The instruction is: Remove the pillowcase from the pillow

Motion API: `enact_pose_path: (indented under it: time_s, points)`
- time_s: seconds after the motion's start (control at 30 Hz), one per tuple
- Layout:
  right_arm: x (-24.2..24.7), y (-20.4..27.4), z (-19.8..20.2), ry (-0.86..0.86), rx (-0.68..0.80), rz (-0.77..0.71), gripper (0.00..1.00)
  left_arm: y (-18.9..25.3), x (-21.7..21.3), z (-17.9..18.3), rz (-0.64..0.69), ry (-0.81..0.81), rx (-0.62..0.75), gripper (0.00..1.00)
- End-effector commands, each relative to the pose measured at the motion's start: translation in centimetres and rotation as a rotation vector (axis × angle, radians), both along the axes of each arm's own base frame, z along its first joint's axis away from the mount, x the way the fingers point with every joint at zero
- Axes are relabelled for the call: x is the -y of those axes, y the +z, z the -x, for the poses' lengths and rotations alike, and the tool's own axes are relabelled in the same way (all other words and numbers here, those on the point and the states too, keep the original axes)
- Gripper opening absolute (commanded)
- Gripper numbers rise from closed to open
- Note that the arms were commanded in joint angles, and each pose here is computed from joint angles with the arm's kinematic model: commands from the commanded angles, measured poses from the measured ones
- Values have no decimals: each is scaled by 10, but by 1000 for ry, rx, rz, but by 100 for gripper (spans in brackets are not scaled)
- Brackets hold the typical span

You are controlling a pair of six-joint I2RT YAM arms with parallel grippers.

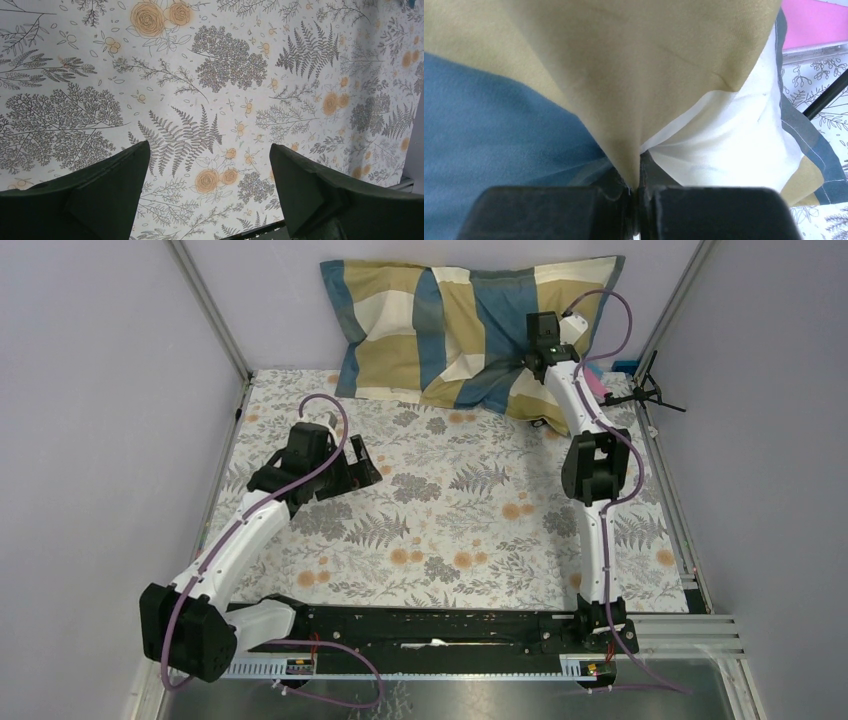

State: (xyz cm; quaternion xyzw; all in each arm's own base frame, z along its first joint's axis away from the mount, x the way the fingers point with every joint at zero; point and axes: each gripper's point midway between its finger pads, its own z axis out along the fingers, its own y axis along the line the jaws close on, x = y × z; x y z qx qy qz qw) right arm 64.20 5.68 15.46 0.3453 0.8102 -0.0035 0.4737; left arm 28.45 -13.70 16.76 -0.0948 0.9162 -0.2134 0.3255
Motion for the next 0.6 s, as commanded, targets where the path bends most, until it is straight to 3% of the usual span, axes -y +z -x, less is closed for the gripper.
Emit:
enact_pose_path:
  time_s: [0.0, 0.33, 0.47, 0.57]
  points:
    - [-59, 89, 17, 178, 139, -35, 0, 24, 10, -20, 24, -34, 89, 99]
    - [-195, 142, 131, 543, 136, -173, 0, 21, 10, -27, 19, -25, 87, 97]
    - [-215, 152, 177, 613, 122, -195, 0, 20, 14, -19, 52, -32, 77, 96]
    - [-209, 133, 207, 601, 60, -248, 0, 16, 9, -8, 53, -11, 61, 93]
